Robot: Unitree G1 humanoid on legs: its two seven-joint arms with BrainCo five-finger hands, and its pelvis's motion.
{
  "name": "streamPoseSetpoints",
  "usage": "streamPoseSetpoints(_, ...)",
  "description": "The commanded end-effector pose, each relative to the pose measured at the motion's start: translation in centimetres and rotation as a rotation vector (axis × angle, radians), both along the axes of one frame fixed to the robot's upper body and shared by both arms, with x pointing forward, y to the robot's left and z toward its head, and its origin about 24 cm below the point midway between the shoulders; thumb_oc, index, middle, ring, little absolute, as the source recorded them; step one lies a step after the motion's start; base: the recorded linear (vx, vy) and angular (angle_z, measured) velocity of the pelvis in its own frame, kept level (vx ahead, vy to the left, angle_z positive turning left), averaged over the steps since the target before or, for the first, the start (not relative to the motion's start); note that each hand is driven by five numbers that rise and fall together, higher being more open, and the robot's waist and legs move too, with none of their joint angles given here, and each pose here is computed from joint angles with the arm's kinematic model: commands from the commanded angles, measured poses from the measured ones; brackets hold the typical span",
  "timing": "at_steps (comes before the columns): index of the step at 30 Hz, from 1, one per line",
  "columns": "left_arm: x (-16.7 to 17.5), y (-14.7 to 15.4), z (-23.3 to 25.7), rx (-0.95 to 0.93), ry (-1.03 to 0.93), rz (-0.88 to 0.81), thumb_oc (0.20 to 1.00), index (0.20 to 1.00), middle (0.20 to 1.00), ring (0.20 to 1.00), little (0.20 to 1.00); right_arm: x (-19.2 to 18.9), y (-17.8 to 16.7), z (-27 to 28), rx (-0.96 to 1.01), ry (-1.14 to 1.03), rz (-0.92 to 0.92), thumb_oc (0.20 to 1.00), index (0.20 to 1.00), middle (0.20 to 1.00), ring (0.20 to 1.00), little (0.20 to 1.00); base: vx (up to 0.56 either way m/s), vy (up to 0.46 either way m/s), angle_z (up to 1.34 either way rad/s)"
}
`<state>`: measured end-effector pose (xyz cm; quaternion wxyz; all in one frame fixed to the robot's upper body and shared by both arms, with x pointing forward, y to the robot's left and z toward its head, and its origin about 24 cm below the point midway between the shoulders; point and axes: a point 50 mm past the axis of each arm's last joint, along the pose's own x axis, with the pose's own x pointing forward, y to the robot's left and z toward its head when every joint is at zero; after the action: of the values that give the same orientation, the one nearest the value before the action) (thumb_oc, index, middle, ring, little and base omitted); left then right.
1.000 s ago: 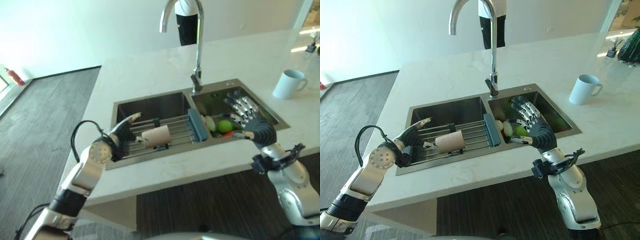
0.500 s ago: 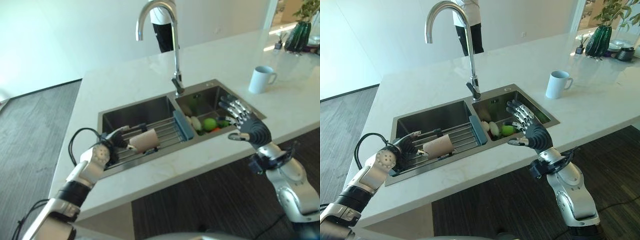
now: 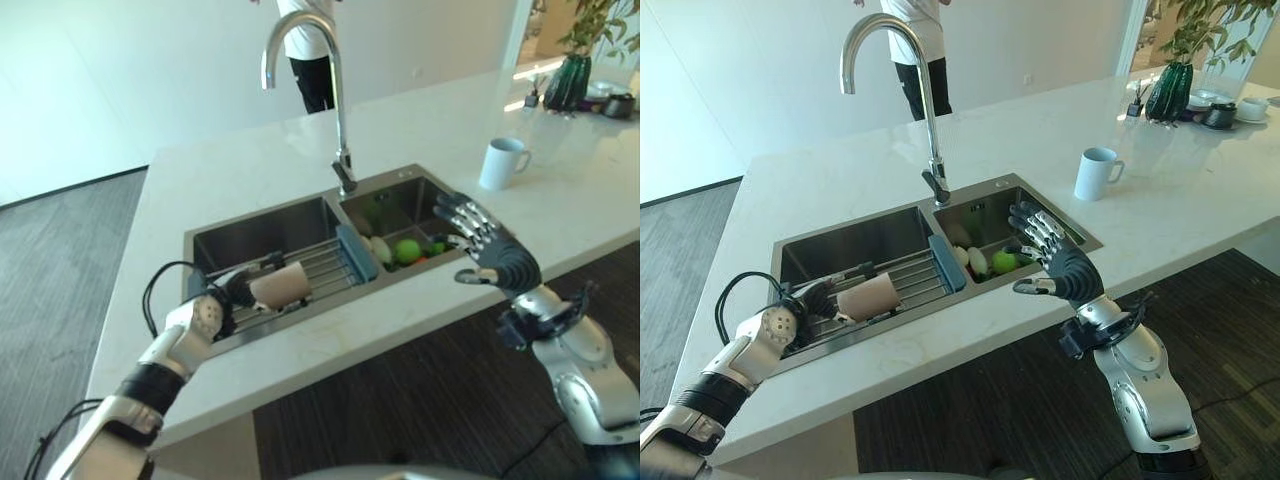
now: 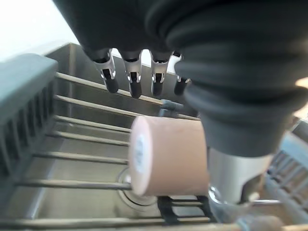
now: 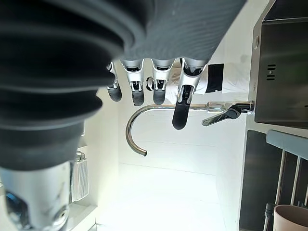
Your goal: Place the dishes in the dishwasher.
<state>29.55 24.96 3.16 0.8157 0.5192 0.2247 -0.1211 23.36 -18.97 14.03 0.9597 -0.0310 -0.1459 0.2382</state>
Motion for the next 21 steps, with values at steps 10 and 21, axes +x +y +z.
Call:
streamPoseSetpoints(10, 3.1, 1.2, 2.7, 0.123, -0.127, 0.033, 1.0, 1.0, 1.0, 1.0, 1.0, 0.3, -1.0, 2.5, -0.021, -0.126, -0.027, 1.0, 1.0, 1.0, 1.0, 1.0, 0.01, -0.001, -0.11)
streamPoseSetpoints(21, 3.1, 2.6, 1.4, 0.122, -0.09, 0.113, 1.0, 1.0, 1.0, 1.0, 1.0, -0.1, -1.6, 2.6, -0.048, -0.109, -0.033, 1.0, 1.0, 1.0, 1.0, 1.0, 0.03, 0.006, -0.11)
